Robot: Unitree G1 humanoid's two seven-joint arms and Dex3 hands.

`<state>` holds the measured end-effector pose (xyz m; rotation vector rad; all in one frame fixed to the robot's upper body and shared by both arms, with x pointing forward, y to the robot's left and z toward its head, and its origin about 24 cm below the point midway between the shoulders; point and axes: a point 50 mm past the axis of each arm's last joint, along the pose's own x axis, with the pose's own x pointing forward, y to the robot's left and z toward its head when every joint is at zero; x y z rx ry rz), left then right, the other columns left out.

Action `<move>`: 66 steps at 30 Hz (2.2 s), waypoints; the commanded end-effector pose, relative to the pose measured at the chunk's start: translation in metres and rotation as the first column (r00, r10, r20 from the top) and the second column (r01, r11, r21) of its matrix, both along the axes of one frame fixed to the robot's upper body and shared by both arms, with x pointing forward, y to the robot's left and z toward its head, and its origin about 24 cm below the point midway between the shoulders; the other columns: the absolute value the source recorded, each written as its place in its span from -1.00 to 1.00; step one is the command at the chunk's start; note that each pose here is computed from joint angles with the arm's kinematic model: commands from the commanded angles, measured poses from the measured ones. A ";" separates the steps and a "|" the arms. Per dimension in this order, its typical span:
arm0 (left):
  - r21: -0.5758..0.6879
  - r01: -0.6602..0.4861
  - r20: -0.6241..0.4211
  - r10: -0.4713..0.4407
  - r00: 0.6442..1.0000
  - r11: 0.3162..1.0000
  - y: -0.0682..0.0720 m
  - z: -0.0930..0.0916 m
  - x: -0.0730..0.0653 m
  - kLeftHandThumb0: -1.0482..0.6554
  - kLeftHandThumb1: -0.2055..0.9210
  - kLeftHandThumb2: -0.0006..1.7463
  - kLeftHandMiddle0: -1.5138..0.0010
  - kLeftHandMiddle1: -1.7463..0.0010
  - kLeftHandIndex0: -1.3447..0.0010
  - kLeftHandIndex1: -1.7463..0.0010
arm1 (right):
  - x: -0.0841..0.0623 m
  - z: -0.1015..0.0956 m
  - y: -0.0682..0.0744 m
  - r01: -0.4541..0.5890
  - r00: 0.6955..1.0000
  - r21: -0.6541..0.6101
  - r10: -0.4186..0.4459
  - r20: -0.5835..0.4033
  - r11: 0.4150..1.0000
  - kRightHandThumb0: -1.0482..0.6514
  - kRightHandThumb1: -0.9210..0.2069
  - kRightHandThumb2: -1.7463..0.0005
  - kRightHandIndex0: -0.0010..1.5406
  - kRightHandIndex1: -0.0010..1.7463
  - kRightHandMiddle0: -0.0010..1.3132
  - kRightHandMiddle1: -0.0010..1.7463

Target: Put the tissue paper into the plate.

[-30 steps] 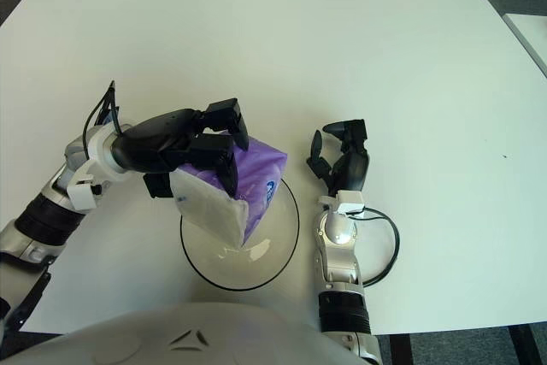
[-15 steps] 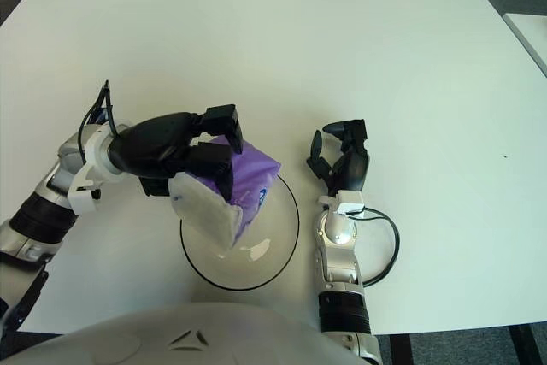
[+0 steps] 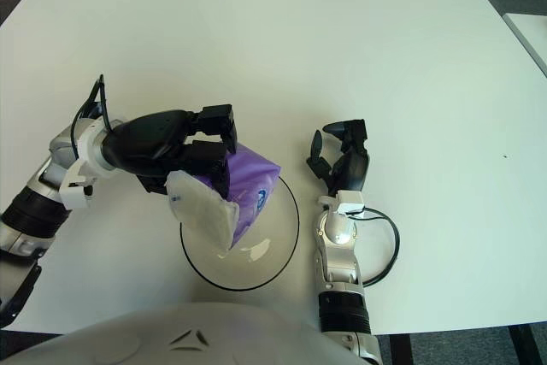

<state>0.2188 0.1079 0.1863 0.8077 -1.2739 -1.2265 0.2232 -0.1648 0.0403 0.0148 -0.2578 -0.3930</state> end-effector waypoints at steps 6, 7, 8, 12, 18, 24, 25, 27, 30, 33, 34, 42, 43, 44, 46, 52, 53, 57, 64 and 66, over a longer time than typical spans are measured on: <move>-0.021 0.047 0.124 -0.044 0.991 0.999 0.002 -0.010 0.003 -0.97 1.00 0.18 0.99 0.20 1.00 0.24 | -0.022 -0.044 -0.003 0.024 0.971 0.014 -0.020 -0.239 1.000 -0.22 -0.56 0.00 -0.36 0.53 -0.49 1.00; -0.023 0.048 0.139 -0.044 0.989 0.999 0.002 -0.011 0.004 -0.98 1.00 0.19 0.99 0.26 1.00 0.30 | -0.022 -0.044 -0.003 0.025 0.971 0.015 -0.020 -0.239 1.000 -0.22 -0.56 0.00 -0.36 0.53 -0.49 1.00; -0.027 0.047 0.169 -0.042 0.985 0.999 0.003 -0.010 0.003 -0.99 1.00 0.20 0.99 0.35 1.00 0.38 | -0.022 -0.044 -0.003 0.025 0.971 0.015 -0.020 -0.239 1.000 -0.22 -0.56 0.00 -0.36 0.53 -0.49 1.00; -0.029 0.039 0.257 -0.031 0.966 0.999 0.004 -0.009 0.002 -1.00 1.00 0.24 1.00 0.60 1.00 0.66 | -0.021 -0.044 -0.003 0.023 0.971 0.015 -0.019 -0.237 1.000 -0.22 -0.57 0.00 -0.36 0.53 -0.49 1.00; -0.010 0.021 0.316 -0.017 0.949 1.000 0.006 -0.010 0.002 -1.00 1.00 0.27 1.00 0.90 1.00 0.97 | -0.021 -0.042 -0.002 0.012 0.972 0.009 -0.009 -0.233 1.000 -0.21 -0.59 0.03 -0.36 0.52 -0.50 1.00; 0.010 0.016 0.345 -0.019 0.938 1.000 0.006 -0.011 0.002 -1.00 1.00 0.26 1.00 0.98 1.00 1.00 | -0.020 -0.041 -0.002 0.000 0.975 -0.002 0.000 -0.222 1.000 -0.21 -0.60 0.03 -0.37 0.50 -0.51 1.00; 0.010 0.016 0.347 -0.019 0.938 1.000 0.006 -0.011 0.002 -1.00 1.00 0.26 1.00 0.99 1.00 1.00 | -0.020 -0.041 -0.002 -0.001 0.975 -0.003 0.000 -0.221 1.000 -0.21 -0.60 0.03 -0.37 0.50 -0.51 1.00; 0.009 0.015 0.348 -0.018 0.937 1.000 0.006 -0.011 0.003 -1.00 1.00 0.26 1.00 0.99 1.00 1.00 | -0.020 -0.040 -0.002 0.001 0.976 -0.005 -0.002 -0.218 1.000 -0.21 -0.59 0.02 -0.37 0.49 -0.50 1.00; 0.009 0.014 0.351 -0.016 0.936 1.000 0.007 -0.011 0.003 -1.00 1.00 0.26 1.00 1.00 1.00 1.00 | -0.020 -0.039 -0.001 0.003 0.977 -0.014 -0.006 -0.212 1.000 -0.22 -0.56 0.00 -0.36 0.48 -0.48 1.00; 0.012 0.012 0.351 -0.015 0.936 1.000 0.007 -0.012 0.003 -1.00 1.00 0.25 1.00 1.00 1.00 1.00 | -0.020 -0.039 -0.001 0.008 0.976 -0.030 -0.015 -0.215 1.000 -0.22 -0.53 -0.02 -0.35 0.47 -0.47 1.00; 0.014 0.011 0.350 -0.015 0.937 1.000 0.007 -0.012 0.003 -1.00 1.00 0.25 1.00 1.00 1.00 1.00 | -0.020 -0.039 -0.001 0.009 0.976 -0.037 -0.017 -0.219 0.999 -0.22 -0.53 -0.03 -0.35 0.47 -0.47 1.00; 0.066 -0.013 0.349 -0.011 0.937 0.998 0.006 -0.013 0.006 -1.00 1.00 0.25 1.00 1.00 1.00 1.00 | -0.020 -0.038 0.000 0.013 0.969 -0.053 -0.026 -0.247 0.999 -0.22 -0.55 -0.01 -0.33 0.47 -0.47 1.00; 0.069 -0.015 0.349 -0.010 0.937 0.997 0.006 -0.013 0.006 -1.00 1.00 0.25 1.00 1.00 1.00 1.00 | -0.020 -0.038 0.000 0.013 0.968 -0.052 -0.025 -0.249 0.999 -0.22 -0.55 -0.01 -0.32 0.47 -0.47 1.00; 0.069 -0.017 0.349 -0.008 0.937 0.998 0.006 -0.013 0.006 -1.00 1.00 0.25 1.00 1.00 1.00 1.00 | -0.021 -0.038 0.000 0.012 0.968 -0.049 -0.024 -0.251 0.999 -0.22 -0.55 -0.01 -0.32 0.47 -0.47 1.00; 0.064 -0.019 0.345 -0.004 0.939 0.998 0.005 -0.014 0.007 -1.00 1.00 0.26 1.00 1.00 1.00 1.00 | -0.021 -0.037 0.000 0.009 0.967 -0.040 -0.019 -0.253 0.999 -0.22 -0.54 -0.02 -0.31 0.47 -0.47 1.00; 0.052 -0.013 0.339 -0.005 0.941 0.999 -0.001 -0.005 0.021 -1.00 1.00 0.27 0.98 0.99 1.00 1.00 | -0.023 -0.034 0.001 -0.008 0.967 -0.021 0.003 -0.256 1.000 -0.22 -0.54 -0.02 -0.30 0.46 -0.47 1.00; 0.048 -0.015 0.344 -0.002 0.939 0.999 0.000 -0.003 0.024 -1.00 1.00 0.27 0.97 0.99 1.00 1.00 | -0.023 -0.034 0.001 -0.013 0.967 -0.017 0.008 -0.254 1.000 -0.22 -0.54 -0.02 -0.30 0.46 -0.47 1.00; 0.032 -0.022 0.345 0.010 0.939 0.999 0.002 0.002 0.029 -1.00 1.00 0.26 0.95 0.97 0.98 0.99 | -0.021 -0.037 0.000 -0.026 0.967 -0.004 0.025 -0.252 1.000 -0.22 -0.52 -0.04 -0.30 0.47 -0.46 1.00; -0.006 -0.081 0.290 0.079 0.954 0.997 0.007 0.007 0.043 -0.98 1.00 0.24 0.99 0.74 1.00 0.74 | -0.021 -0.044 -0.002 -0.040 0.975 0.024 0.045 -0.216 0.999 -0.23 -0.48 -0.07 -0.31 0.49 -0.44 1.00; -0.037 -0.113 0.249 0.118 0.961 0.993 0.011 0.005 0.048 -0.96 1.00 0.24 1.00 0.71 1.00 0.75 | -0.022 -0.044 -0.002 -0.029 0.979 0.026 0.034 -0.201 0.999 -0.23 -0.45 -0.10 -0.32 0.51 -0.42 1.00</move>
